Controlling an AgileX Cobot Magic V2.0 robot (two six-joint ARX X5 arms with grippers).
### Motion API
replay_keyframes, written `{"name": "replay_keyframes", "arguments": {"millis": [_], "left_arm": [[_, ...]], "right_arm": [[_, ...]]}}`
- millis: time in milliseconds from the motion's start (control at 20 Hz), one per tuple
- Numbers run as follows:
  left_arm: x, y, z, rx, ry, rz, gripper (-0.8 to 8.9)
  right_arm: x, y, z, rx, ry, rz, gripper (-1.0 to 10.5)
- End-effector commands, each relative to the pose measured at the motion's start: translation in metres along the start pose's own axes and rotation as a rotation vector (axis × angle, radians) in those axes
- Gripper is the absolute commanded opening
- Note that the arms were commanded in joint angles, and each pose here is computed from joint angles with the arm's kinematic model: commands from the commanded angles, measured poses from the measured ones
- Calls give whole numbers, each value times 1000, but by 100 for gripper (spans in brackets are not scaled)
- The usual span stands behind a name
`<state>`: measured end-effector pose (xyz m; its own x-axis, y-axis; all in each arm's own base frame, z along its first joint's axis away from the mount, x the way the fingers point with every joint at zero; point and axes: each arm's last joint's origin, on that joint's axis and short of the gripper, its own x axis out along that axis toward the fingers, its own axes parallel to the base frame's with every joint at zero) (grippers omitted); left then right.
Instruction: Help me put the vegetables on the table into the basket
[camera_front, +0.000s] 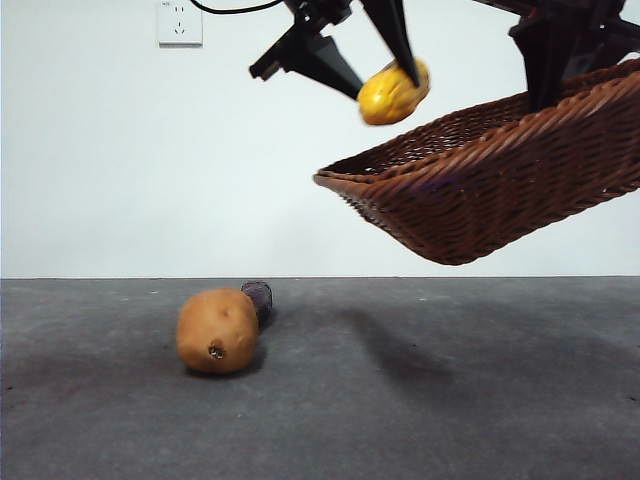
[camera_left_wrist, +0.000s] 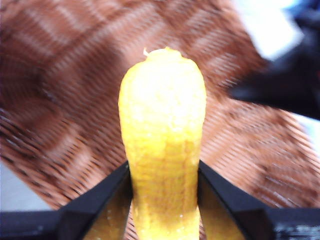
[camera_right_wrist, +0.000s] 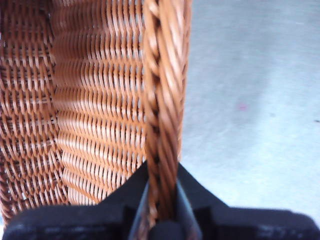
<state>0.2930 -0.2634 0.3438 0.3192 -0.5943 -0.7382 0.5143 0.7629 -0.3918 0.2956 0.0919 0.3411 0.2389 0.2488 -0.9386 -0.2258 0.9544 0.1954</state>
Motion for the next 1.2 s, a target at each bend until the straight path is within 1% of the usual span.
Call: {"name": "replay_keyframes", "arguments": {"millis": [50,150,200,250,300,350,450,550,650,750,850,900,1050,1200], "left_arm": [[5,7,-1,-23,-2,90,76],[5,9,-1,-28,0,99,262],[5,9,-1,-28,-1,99,355],[4,9,0,-27,-1,99,434],[4,10,0,-28,-2,100,486],[4,10,0,-28,-3,101,498],[4,10,1,-25,-10,98,503],[-7,13,2,-22,-28,101,503],[-31,14,1,16,-43,110,502],[-61,9,-9,65,-27,134,502],[-87,4,-22,126,-8,246,502],[-92,2,-26,143,2,289,501],[-93,6,-36,129,90,343,501],[-77,13,-45,112,138,356,502]], "right_arm": [[4,8,0,-12,8,18,-17],[5,13,0,-29,10,34,-17],[5,14,0,-30,11,58,-17],[5,15,0,-40,13,98,-17],[5,17,0,-50,13,143,-17],[5,17,1,-52,7,156,-17],[5,16,1,-51,5,129,-17],[5,14,0,-47,8,74,-17],[5,11,-1,-49,13,25,-17],[4,3,1,-43,7,17,-17],[4,-6,3,-21,7,8,-17],[4,-12,4,-14,5,2,-17],[2,-29,5,27,0,-11,-17],[-1,-47,3,61,6,-22,-17]]}}
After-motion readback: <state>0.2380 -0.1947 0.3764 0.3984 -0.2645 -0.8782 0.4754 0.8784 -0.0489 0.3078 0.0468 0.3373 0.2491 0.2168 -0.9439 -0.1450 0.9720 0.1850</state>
